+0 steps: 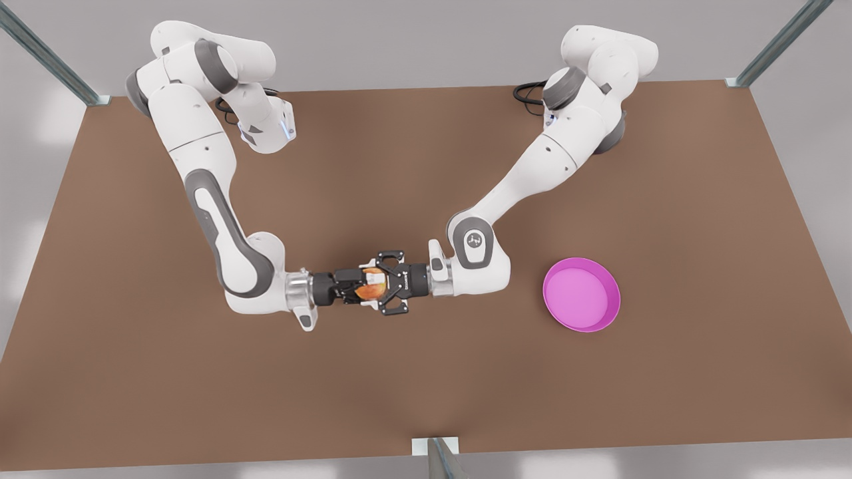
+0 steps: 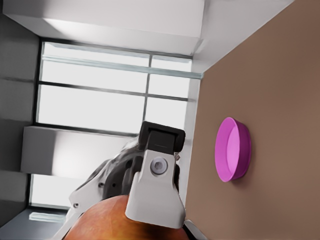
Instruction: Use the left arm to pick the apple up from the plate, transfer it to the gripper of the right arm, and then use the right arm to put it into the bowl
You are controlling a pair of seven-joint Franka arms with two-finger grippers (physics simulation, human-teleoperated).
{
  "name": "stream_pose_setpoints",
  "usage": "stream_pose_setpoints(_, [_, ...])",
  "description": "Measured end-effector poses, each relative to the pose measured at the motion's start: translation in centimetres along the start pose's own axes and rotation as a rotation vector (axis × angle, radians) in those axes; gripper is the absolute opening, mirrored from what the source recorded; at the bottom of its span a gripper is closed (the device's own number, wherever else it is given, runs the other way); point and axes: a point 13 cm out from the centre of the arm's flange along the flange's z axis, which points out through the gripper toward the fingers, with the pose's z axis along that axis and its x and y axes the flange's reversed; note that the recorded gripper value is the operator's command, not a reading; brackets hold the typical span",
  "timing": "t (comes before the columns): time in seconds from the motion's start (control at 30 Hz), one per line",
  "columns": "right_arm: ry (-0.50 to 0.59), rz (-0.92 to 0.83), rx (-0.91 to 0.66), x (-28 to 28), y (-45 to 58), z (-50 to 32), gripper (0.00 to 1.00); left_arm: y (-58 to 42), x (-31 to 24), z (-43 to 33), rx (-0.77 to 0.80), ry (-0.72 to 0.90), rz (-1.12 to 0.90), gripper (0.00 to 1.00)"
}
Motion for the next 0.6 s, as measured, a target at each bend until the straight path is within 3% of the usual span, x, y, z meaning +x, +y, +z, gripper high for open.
stream_pose_setpoints(0.53, [0.036,-0.072,0.126,1.8,-3.2,-4.7,0.64,1.6,0.1,-1.9,-0.017,0.011,0.044,1.0])
stream_pose_setpoints(0.6, [0.057,-0.086,0.177,2.7,-3.7,-7.0,0.64,-2.9,0.9,-1.1,0.196,0.089,0.012,1.0])
